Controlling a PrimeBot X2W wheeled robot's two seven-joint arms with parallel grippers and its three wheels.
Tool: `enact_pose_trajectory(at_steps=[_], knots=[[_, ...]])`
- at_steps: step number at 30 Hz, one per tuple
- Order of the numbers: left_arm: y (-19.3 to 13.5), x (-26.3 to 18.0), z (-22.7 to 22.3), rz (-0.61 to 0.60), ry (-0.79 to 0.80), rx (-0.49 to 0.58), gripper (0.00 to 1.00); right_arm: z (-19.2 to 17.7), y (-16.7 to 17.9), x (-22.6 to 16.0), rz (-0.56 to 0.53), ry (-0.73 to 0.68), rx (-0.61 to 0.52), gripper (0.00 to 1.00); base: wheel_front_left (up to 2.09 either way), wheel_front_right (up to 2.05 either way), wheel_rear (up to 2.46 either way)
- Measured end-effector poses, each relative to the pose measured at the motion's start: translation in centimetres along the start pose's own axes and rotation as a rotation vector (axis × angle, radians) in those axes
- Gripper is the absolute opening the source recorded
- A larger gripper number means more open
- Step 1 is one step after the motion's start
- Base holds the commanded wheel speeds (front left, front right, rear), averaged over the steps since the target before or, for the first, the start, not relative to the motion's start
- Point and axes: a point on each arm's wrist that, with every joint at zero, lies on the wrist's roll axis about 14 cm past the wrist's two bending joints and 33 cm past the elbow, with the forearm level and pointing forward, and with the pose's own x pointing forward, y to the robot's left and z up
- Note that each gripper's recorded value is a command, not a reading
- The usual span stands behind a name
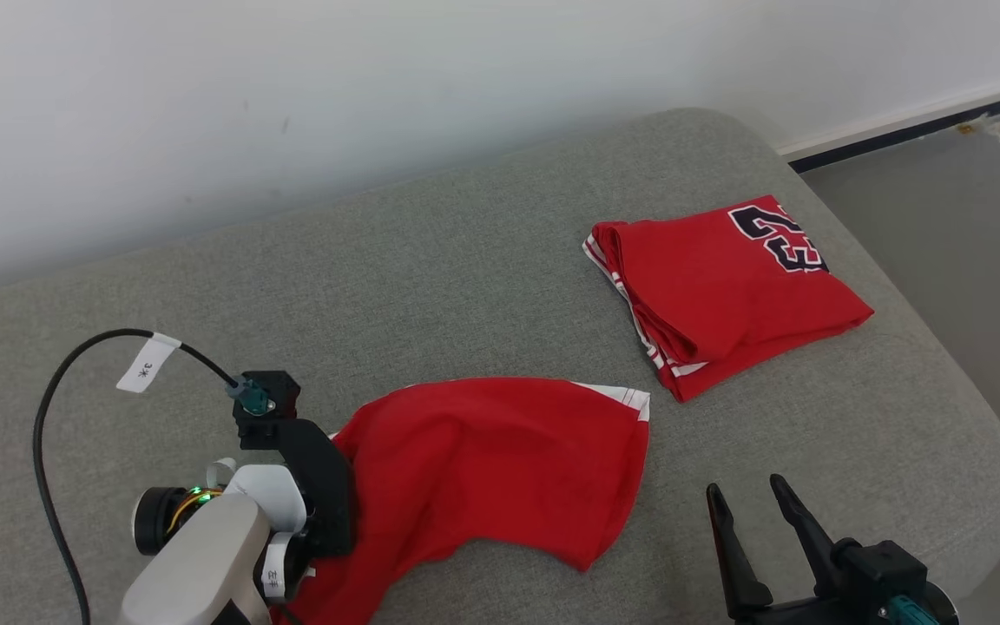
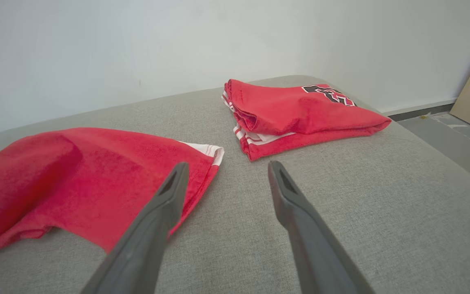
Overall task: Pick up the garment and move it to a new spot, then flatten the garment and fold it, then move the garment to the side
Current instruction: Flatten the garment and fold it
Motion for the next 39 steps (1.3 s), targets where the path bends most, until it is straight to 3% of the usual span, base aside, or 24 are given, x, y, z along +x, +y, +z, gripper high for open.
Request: enact_pose_trajectory(at_steps=[2,3,4,8,18,23,26,31,34,37,38,39], knots=[[-0.3,0.2,-0.6,-0.014,0.022,0.004,1.0,0.0,0.4,0.2,0.012,0.001,0.002,1.0,0.0,0.0,0.0],[-0.7,0.2,-0.8,-0.036,0.032,0.014,0.41,0.1,0.6,0.4,0.02,-0.003,0.007,1.0,0.0,0.0,0.0],[-1.0,0.2,-0.6,-0.048,0.02,0.017,0.0,0.2,0.7,0.5,0.021,-0.005,0.007,1.0,0.0,0.0,0.0],[-1.9,-0.2,2.3,-0.065,-0.129,0.042,0.0,0.1,0.6,0.6,0.022,-0.005,0.009,1.0,0.0,0.0,0.0],[-5.8,-8.0,16.4,-0.131,-0.79,0.132,0.0,0.9,1.3,0.6,0.048,-0.032,0.01,1.0,0.0,0.0,0.0],[-6.1,-11.6,18.6,-0.138,-0.932,0.113,0.0,1.0,2.3,0.8,0.081,-0.038,0.012,1.0,0.0,0.0,0.0],[-3.6,-12.2,17.1,-0.065,-0.93,0.065,0.0,1.1,2.9,1.0,0.102,-0.041,0.015,1.0,0.0,0.0,0.0],[2.3,-12.2,9.8,0.094,-0.855,-0.062,0.0,0.8,4.0,1.0,0.139,-0.034,0.016,1.0,0.0,0.0,0.0],[3.1,-12.3,6.6,0.125,-0.819,-0.093,0.0,0.8,4.5,1.1,0.155,-0.035,0.015,1.0,0.0,0.0,0.0],[4.1,-11.9,0.3,0.173,-0.707,-0.169,0.01,1.0,5.5,1.4,0.191,-0.036,0.011,1.0,0.0,0.0,0.0],[4.1,-11.9,0.3,0.173,-0.707,-0.169,0.42,1.0,5.5,1.4,0.191,-0.036,0.011,1.0,0.0,0.0,0.0],[4.3,-11.9,-0.8,0.185,-0.686,-0.187,1.0,1.1,5.9,1.5,0.202,-0.039,0.01,1.0,0.0,0.0,0.0]])
